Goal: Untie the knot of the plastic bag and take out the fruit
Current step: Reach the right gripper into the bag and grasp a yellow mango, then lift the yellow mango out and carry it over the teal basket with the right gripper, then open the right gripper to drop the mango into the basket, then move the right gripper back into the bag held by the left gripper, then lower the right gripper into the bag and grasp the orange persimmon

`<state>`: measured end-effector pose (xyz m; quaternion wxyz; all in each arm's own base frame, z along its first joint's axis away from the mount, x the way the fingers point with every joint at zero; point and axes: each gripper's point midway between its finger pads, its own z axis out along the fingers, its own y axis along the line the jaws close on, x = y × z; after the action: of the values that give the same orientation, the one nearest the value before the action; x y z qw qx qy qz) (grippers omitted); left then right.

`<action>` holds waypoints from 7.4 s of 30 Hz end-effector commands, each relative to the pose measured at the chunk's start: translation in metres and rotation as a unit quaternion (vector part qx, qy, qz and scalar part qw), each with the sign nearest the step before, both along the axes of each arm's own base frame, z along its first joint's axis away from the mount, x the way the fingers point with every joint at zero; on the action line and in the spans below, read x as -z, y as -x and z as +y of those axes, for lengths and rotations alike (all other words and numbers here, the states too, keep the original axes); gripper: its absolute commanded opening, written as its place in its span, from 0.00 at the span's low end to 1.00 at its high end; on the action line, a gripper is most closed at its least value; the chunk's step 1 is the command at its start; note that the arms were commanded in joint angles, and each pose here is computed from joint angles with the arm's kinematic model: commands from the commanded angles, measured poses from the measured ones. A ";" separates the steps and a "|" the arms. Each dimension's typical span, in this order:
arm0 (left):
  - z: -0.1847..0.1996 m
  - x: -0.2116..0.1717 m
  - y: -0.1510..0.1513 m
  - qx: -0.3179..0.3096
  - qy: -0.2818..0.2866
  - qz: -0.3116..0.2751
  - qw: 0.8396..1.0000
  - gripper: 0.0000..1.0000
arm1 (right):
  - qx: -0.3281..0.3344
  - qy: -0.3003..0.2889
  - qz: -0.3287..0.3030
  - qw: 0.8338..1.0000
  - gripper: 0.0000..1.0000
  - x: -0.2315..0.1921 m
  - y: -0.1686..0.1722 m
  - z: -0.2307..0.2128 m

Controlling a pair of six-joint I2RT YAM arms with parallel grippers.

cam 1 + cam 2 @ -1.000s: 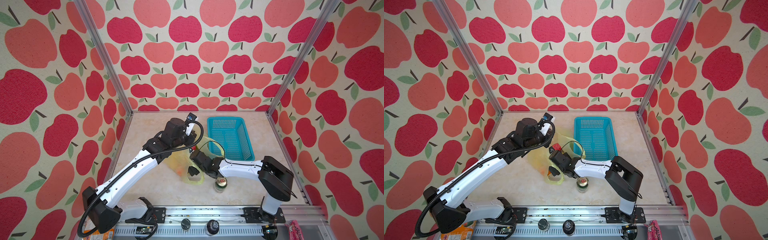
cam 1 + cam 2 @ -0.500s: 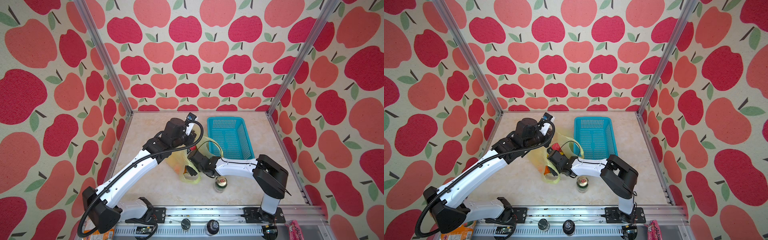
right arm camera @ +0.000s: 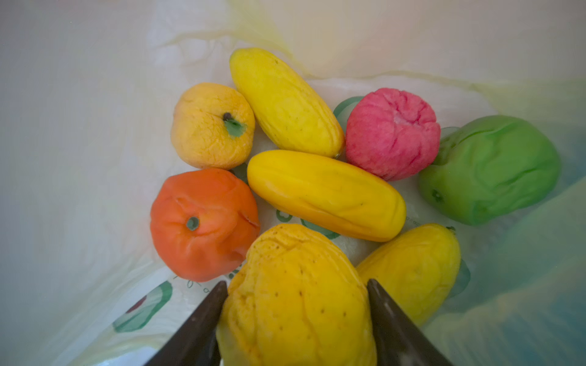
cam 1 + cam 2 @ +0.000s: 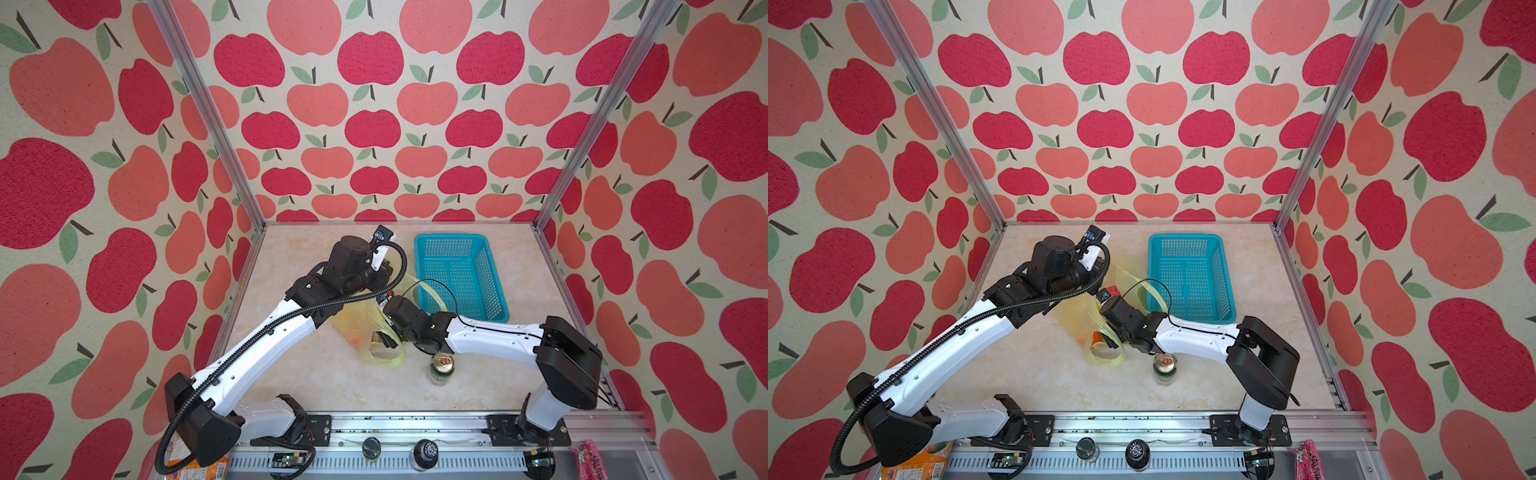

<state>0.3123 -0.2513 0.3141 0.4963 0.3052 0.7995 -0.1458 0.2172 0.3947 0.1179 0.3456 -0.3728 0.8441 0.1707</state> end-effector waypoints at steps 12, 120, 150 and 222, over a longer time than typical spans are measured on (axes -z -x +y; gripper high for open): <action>0.010 -0.024 0.002 -0.011 0.025 -0.033 0.999 0.00 | -0.051 -0.099 -0.065 0.992 0.33 -0.084 0.030 -0.040; 0.006 -0.012 -0.034 -0.040 -0.008 -0.027 0.999 0.00 | 0.077 -0.271 -0.240 0.929 0.69 -0.255 -0.013 -0.174; 0.008 -0.008 -0.033 -0.041 -0.001 -0.012 0.999 0.00 | -0.020 -0.219 -0.127 0.967 0.45 -0.149 -0.033 -0.040; 0.030 -0.026 -0.028 -0.079 0.002 -0.055 0.995 0.00 | -0.179 0.067 0.087 0.978 0.65 0.097 -0.025 0.070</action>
<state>0.3422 -0.2259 0.3277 0.5325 0.2565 0.8013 -0.0925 0.2226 0.4642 0.0290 0.2105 -0.5557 0.7791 0.1997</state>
